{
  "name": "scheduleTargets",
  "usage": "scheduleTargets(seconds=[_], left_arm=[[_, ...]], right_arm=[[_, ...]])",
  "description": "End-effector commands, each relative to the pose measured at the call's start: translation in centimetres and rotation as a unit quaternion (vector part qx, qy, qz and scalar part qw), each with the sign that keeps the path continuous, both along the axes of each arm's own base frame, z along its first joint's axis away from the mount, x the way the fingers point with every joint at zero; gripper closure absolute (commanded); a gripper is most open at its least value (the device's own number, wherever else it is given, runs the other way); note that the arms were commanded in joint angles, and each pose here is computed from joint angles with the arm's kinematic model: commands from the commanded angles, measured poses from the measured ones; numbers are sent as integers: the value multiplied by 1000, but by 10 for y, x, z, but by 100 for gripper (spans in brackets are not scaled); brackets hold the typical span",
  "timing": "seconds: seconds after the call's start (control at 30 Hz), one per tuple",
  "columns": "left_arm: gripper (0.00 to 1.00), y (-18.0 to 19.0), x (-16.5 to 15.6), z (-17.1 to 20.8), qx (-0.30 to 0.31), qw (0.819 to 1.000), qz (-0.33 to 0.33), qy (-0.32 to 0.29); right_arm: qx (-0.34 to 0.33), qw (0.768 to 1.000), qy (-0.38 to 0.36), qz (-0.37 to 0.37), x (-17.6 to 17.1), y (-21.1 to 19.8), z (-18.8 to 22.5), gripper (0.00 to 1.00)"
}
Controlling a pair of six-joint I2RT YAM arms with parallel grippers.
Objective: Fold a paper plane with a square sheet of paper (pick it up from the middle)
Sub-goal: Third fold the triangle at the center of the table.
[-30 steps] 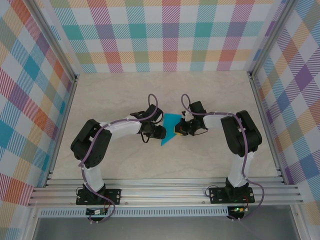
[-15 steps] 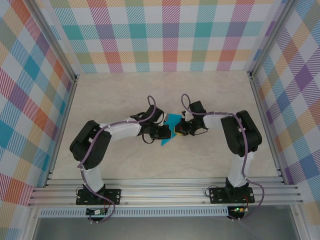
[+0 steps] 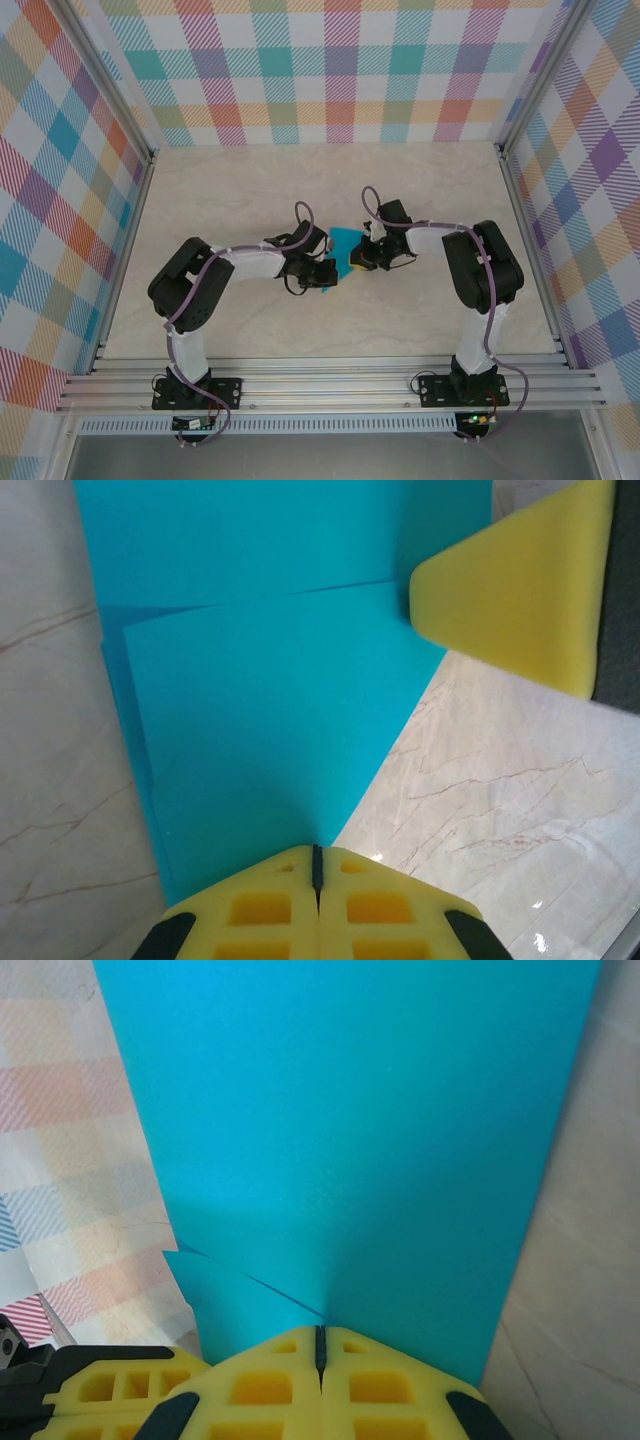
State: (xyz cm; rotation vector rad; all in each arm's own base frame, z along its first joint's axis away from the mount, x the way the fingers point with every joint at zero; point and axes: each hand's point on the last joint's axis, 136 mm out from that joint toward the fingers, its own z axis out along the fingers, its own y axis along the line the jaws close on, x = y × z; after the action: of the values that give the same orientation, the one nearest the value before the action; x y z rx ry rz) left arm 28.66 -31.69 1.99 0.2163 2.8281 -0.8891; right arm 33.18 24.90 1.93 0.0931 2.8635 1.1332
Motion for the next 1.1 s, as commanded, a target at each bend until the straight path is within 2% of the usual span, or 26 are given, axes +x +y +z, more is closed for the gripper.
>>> scheduleTargets(seconds=[0.0, 0.23, 0.43, 0.73, 1.07], left_arm=[[97, 27, -25, -25, 49, 998, 14, 39], [97, 27, -25, -22, 44, 998, 15, 35], [98, 25, -23, -20, 43, 998, 14, 33], [99, 30, -25, -22, 54, 998, 13, 32], [100, 35, -29, -24, 63, 998, 7, 32]], right_arm=[[7, 1000, -11, 10, 5, 3, 12, 99], [57, 997, -41, 33, -1, 25, 48, 98], [45, 998, -32, 22, -11, 38, 32, 100], [6, 1000, -16, 12, -19, 28, -6, 100], [28, 998, -53, -29, 12, -1, -3, 99]])
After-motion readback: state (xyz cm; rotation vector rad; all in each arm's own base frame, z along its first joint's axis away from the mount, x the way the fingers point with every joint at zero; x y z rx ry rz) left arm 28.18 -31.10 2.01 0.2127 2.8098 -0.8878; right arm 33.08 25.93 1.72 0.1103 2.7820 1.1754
